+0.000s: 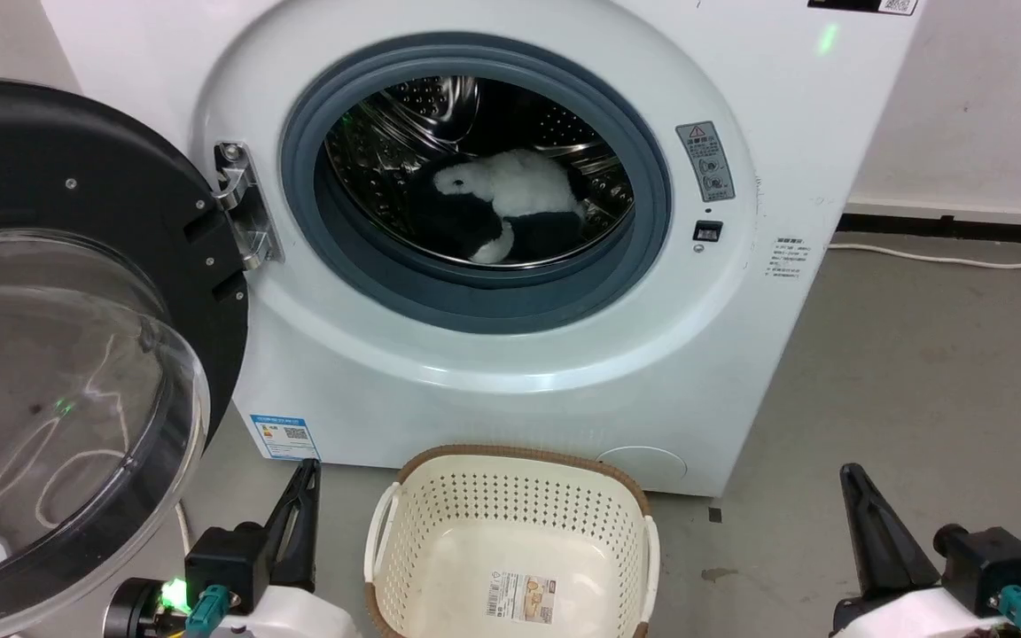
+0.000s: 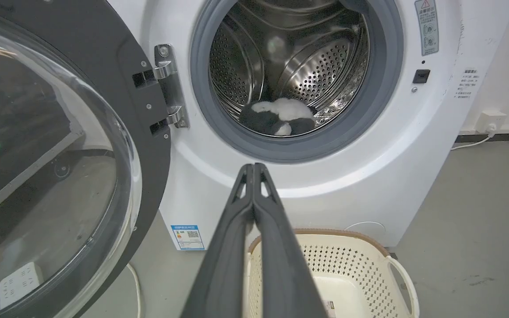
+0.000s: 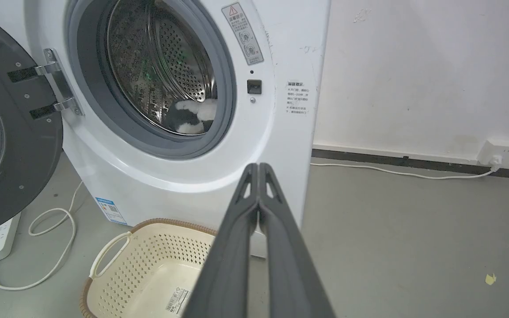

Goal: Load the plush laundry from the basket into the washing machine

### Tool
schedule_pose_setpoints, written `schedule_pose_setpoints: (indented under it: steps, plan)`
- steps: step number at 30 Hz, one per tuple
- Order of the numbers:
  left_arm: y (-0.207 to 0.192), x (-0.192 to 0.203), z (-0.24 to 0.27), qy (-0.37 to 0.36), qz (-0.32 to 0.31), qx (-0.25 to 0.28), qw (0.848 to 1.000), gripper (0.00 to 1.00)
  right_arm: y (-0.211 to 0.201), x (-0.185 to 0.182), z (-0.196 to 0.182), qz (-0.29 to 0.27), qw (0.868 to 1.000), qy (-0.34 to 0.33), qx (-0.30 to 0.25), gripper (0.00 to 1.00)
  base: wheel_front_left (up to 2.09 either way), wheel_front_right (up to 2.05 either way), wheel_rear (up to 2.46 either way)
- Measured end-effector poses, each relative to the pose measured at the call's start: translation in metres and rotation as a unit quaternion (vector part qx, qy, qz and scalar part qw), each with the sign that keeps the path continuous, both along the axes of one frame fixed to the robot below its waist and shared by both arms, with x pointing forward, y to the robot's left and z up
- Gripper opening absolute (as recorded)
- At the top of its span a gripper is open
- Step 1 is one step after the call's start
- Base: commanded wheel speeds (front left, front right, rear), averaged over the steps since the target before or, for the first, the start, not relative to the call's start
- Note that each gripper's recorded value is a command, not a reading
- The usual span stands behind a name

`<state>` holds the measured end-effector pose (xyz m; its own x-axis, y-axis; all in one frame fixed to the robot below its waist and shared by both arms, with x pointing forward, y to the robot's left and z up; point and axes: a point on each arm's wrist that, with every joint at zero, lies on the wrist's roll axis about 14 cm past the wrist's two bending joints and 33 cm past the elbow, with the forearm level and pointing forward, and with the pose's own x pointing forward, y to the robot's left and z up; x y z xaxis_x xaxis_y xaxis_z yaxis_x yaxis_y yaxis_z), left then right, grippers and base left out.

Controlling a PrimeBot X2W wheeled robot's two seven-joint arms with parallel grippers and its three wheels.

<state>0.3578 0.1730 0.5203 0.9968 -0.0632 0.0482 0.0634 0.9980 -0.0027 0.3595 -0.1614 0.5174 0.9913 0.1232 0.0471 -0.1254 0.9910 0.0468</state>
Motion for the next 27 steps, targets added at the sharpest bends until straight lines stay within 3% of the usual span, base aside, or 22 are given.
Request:
schedule_pose_setpoints:
  steps: [27]
  plan:
    - [0.0014,0.0055,0.0019,0.011,0.012,0.011,1.0,0.0,0.0006,0.0033,0.0011,0.001,1.0,0.012,-0.019,0.0,0.0,0.0,0.0]
